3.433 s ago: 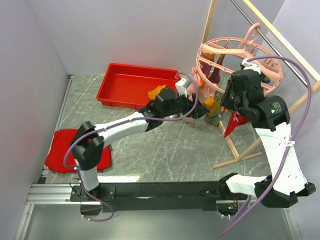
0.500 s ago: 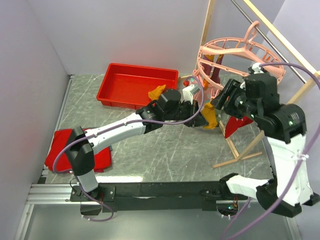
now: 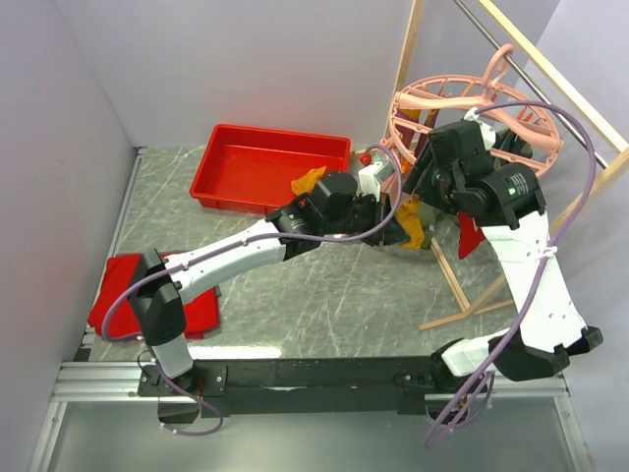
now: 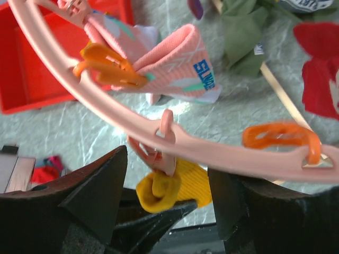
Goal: Remove the socks clipped to the hanger
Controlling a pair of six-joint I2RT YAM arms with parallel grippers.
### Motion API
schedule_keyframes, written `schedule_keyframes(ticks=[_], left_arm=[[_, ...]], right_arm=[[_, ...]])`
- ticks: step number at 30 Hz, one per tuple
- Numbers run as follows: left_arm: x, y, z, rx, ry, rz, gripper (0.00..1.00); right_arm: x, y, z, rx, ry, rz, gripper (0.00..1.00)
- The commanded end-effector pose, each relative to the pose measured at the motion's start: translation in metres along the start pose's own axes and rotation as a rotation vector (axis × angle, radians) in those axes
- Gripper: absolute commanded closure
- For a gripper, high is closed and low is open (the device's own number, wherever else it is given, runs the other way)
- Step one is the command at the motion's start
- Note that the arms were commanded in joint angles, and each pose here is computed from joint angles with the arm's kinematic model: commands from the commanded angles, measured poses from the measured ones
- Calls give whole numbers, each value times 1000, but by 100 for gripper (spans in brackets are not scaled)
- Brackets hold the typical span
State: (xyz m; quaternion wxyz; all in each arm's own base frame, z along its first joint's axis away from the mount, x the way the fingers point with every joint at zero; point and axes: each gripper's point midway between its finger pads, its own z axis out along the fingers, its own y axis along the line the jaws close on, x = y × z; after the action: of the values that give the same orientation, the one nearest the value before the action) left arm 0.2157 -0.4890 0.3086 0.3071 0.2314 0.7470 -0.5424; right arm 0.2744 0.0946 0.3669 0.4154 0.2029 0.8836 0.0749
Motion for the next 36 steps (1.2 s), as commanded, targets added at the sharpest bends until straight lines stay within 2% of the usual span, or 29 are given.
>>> schedule_keyframes(ticks=[1, 6, 10, 31, 32, 36], left_arm=[[-15, -13, 0, 15, -36, 36, 99], [-16, -15, 3, 22, -36, 39, 99], [-13, -15, 4, 24, -26, 38, 99], [-8, -14, 6, 21, -13, 41, 99], [-8, -15, 5, 24, -13, 42, 99], [-7, -14, 6, 21, -10, 39, 99]], right_arm=[[-12, -12, -8, 77, -72, 31, 32], [-18, -13, -4, 107, -123, 65, 33], [-23, -10, -2, 104, -154, 93, 38], [-15, -1, 15, 92, -134, 42, 47], [-14, -1, 16, 94, -132, 36, 53], [-14, -1, 16, 90, -136, 35, 62]])
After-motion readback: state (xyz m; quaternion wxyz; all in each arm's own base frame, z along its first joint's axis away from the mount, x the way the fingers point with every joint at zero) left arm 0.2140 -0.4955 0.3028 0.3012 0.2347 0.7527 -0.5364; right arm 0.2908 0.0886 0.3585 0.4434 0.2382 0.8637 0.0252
